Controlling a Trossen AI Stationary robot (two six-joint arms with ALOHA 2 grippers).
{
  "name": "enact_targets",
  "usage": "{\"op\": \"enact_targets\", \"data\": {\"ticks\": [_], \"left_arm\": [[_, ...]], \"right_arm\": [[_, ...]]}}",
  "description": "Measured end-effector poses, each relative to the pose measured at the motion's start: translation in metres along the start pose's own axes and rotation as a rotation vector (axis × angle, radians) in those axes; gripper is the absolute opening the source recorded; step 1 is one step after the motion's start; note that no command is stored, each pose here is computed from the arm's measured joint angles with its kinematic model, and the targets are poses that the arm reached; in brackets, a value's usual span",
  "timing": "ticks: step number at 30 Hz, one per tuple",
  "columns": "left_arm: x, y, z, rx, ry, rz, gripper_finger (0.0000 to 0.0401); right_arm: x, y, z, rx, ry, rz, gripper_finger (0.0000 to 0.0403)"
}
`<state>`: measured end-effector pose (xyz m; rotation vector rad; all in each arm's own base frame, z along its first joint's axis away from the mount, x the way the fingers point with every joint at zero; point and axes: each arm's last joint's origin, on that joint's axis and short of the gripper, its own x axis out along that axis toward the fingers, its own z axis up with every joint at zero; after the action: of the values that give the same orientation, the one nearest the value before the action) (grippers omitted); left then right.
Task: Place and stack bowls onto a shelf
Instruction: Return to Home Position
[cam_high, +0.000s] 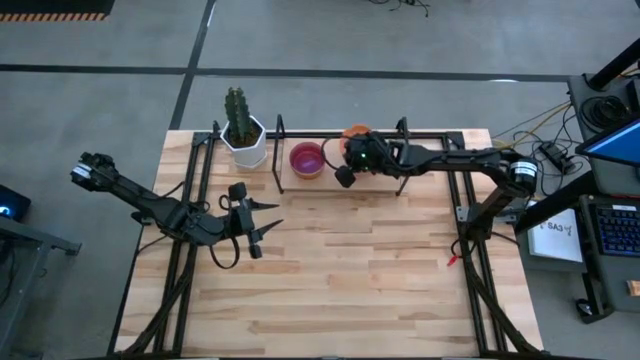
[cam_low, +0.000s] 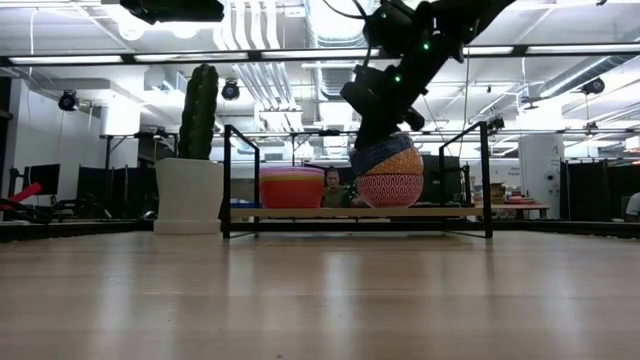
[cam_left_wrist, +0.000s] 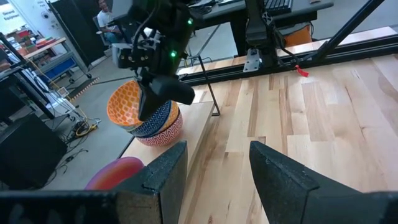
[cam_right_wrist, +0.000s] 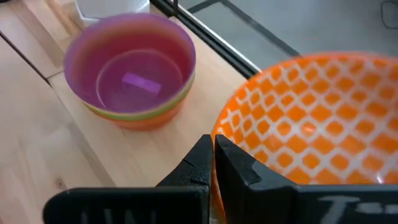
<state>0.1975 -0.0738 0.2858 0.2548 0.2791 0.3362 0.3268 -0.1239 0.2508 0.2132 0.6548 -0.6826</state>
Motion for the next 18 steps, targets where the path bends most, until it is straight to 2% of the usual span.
{"op": "enact_targets", "data": {"ticks": [9, 18], "left_arm": [[0.000, 0.000, 0.000, 0.001, 0.000, 0.000, 0.0158], [0.000, 0.000, -0.001, 0.005, 0.004, 0.000, 0.0158]], "right_arm": [[0.002, -0.002, -0.010, 0.013, 0.025, -0.008, 0.0009], [-0.021, -0.002, 0.013, 0.016, -0.064, 0.024, 0.0009]]}}
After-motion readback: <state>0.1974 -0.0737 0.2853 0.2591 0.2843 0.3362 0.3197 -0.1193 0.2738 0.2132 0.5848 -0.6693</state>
